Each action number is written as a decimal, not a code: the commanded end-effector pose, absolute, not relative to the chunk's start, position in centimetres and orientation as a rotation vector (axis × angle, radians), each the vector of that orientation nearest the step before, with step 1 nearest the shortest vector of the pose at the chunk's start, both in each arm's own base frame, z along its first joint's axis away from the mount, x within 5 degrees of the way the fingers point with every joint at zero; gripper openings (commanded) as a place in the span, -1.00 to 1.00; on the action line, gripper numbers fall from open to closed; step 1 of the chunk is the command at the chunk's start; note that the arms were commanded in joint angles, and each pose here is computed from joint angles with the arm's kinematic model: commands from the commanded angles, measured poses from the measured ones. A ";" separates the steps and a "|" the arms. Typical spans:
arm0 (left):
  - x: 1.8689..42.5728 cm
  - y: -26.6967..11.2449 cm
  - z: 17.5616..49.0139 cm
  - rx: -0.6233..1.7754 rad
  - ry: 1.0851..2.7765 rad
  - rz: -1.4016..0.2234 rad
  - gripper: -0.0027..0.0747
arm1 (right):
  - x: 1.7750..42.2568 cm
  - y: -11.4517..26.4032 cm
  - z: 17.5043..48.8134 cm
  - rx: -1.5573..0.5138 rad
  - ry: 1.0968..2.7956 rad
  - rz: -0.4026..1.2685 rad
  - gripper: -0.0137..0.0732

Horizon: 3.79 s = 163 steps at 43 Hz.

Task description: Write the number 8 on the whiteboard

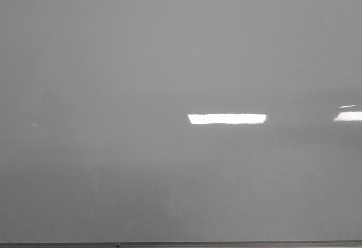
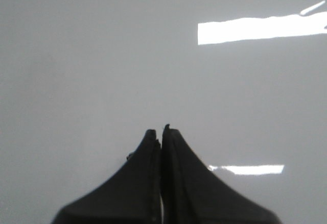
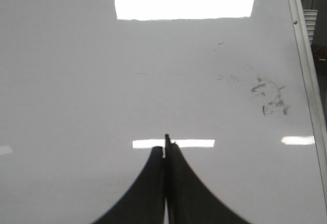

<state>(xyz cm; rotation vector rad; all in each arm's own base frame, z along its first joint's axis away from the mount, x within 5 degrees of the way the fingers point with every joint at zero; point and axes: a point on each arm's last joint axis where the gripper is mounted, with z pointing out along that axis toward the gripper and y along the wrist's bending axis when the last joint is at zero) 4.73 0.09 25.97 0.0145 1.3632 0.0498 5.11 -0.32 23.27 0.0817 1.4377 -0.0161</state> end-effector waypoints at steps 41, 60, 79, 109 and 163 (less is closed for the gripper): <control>8.5 0.2 30.4 0.011 1.550 0.048 -0.43 | 7.1 -0.2 29.8 0.068 1.626 -0.001 -0.81; 8.5 0.2 30.3 -0.019 1.554 0.012 0.64 | 7.1 -0.2 29.8 0.068 1.627 -0.001 0.51; 17.7 1.2 28.6 -0.227 2.061 -0.062 0.64 | 7.1 -0.2 29.8 0.068 1.626 -0.001 0.51; 27.7 2.6 22.9 -0.316 2.217 -0.059 0.35 | 7.1 -0.2 29.8 0.068 1.628 -0.001 0.51; 24.4 -7.1 29.7 0.711 2.455 -0.051 -0.99 | 9.6 0.4 31.1 0.039 1.849 0.098 0.51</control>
